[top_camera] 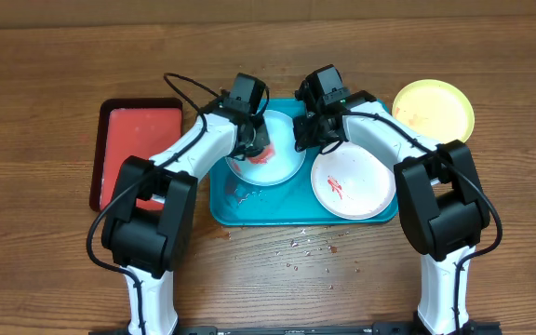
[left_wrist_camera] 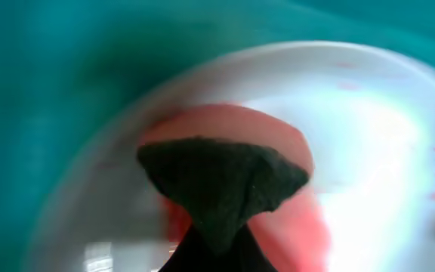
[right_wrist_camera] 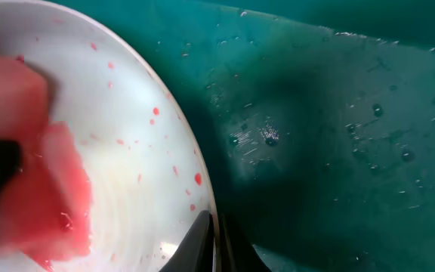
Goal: Clean dirty plates on tray and stack at the side
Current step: 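Scrub the light-blue plate with the sponge in the left gripper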
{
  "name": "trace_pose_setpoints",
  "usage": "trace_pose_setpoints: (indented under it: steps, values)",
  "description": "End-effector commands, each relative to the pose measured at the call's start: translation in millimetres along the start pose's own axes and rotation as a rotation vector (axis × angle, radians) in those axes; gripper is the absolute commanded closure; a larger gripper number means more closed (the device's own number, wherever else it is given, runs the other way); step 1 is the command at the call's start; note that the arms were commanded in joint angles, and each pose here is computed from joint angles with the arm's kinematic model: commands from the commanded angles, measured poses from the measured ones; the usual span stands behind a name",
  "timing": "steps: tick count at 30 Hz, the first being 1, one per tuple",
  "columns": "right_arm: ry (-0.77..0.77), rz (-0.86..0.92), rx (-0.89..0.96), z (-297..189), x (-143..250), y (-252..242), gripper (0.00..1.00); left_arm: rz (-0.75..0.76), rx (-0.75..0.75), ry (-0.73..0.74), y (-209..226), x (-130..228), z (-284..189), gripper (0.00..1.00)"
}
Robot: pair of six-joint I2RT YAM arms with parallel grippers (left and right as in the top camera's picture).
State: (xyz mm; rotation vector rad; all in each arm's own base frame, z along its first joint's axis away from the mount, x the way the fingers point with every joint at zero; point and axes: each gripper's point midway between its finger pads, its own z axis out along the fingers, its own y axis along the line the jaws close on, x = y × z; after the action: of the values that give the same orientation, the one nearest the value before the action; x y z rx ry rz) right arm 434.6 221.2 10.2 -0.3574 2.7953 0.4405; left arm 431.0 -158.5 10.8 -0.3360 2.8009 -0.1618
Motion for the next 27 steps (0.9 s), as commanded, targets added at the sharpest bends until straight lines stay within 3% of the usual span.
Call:
trace_pose_setpoints:
  steps: [1,7,12,17,21,27]
  values:
    - [0.037,0.002,0.022,8.8,12.1,-5.8,0.95,-0.030,-0.288,-0.071,64.7,-20.0,-0.5,0.96]
    - [0.036,0.002,0.024,8.8,11.9,-6.1,0.95,-0.049,-0.274,-0.099,60.3,-49.7,-24.2,0.96]
    - [0.037,0.002,0.024,8.8,12.0,-6.2,0.95,0.032,-0.036,-0.044,11.1,-54.0,-30.1,0.96]
    - [0.036,0.002,0.024,8.8,11.8,-6.1,0.95,0.014,0.184,0.097,-28.7,-26.8,-26.6,0.96]
    - [0.030,0.001,0.023,8.9,10.3,-5.8,0.95,0.045,0.180,0.146,-37.3,-3.6,-12.4,0.96]
    - [0.025,0.000,0.022,8.9,9.1,-5.6,0.95,0.087,0.038,0.189,-22.3,24.3,14.3,0.96]
